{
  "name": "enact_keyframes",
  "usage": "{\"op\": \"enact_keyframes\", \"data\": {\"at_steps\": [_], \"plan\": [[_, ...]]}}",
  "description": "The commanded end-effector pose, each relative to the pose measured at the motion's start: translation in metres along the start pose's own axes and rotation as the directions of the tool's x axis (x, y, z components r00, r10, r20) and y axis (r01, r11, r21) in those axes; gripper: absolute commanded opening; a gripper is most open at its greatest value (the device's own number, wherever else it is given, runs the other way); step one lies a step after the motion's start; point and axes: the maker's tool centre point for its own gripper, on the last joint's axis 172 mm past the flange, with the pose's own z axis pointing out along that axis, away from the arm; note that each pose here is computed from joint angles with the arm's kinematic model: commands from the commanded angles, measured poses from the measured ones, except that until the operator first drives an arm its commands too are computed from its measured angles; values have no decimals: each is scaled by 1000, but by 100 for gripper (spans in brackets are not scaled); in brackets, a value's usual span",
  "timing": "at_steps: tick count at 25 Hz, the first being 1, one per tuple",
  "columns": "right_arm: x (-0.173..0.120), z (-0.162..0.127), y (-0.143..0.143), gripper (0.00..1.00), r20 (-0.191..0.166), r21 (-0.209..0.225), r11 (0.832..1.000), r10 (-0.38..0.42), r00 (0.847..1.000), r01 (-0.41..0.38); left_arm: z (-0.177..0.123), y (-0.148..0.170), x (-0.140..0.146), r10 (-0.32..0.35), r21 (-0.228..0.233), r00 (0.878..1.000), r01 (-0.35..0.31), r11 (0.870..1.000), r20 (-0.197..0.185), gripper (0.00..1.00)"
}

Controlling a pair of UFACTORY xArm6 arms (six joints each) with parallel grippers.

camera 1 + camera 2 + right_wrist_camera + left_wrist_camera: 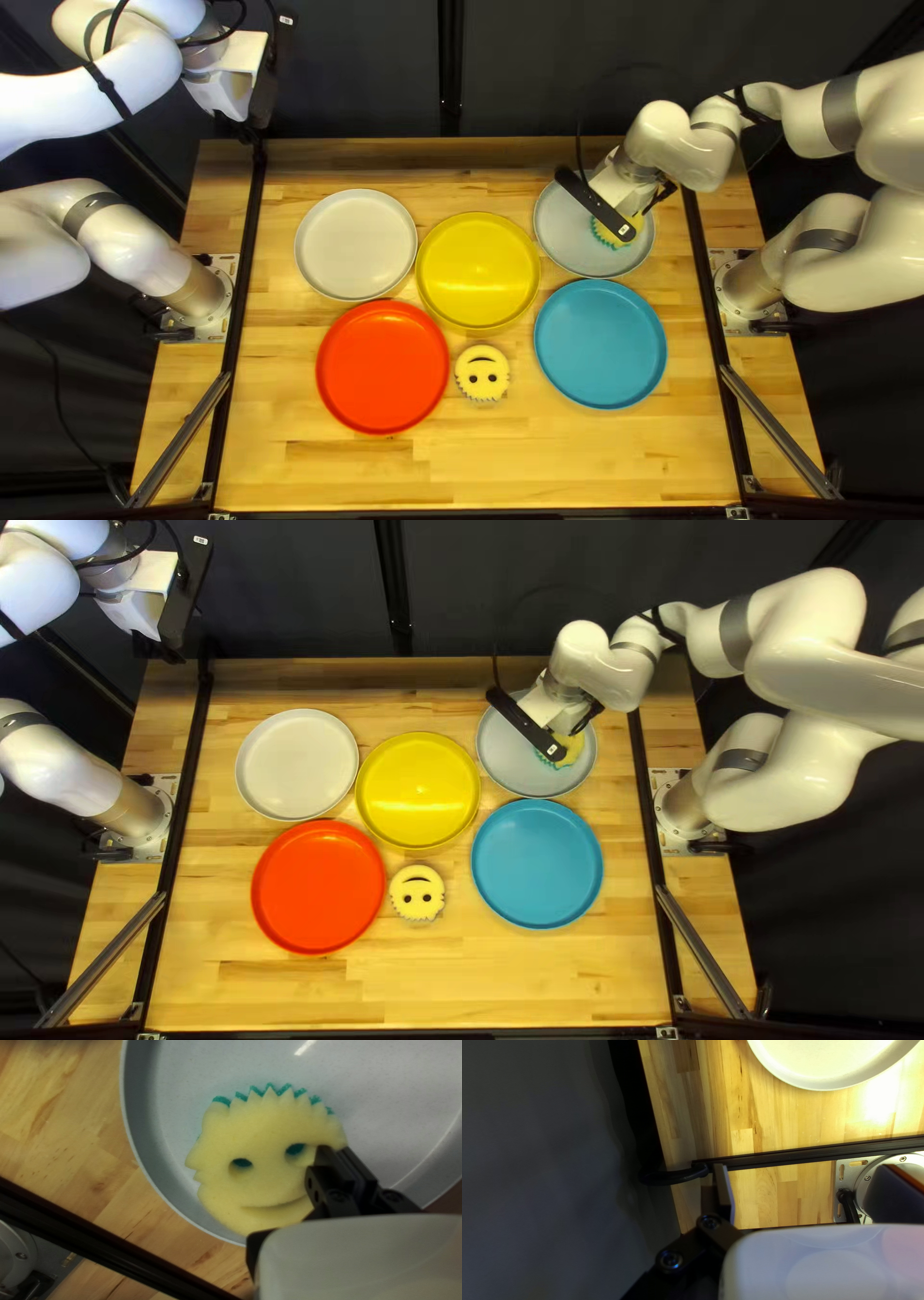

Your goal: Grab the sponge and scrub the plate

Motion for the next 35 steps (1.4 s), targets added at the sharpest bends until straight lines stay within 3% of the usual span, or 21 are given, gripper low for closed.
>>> {"op": "enact_keyframes", "data": {"at_steps": [1, 9, 25, 35], "plan": [[1, 2, 25, 0, -12, -9, 1000, -11, 1000, 11, 0, 0, 0, 0, 0, 1000, 0, 1000, 0, 100], [7, -3, 38, 0, -22, -26, 999, -27, 999, 26, 0, 0, 0, 0, 0, 1000, 0, 1000, 0, 100], [-30, 5, -15, 0, -12, 13, 1000, -21, 1000, 21, 0, 0, 0, 0, 0, 1000, 0, 1000, 0, 100], [-16, 3, 18, 0, -21, 7, 1000, -25, 999, 26, 0, 0, 0, 0, 0, 1000, 0, 1000, 0, 100]]}}
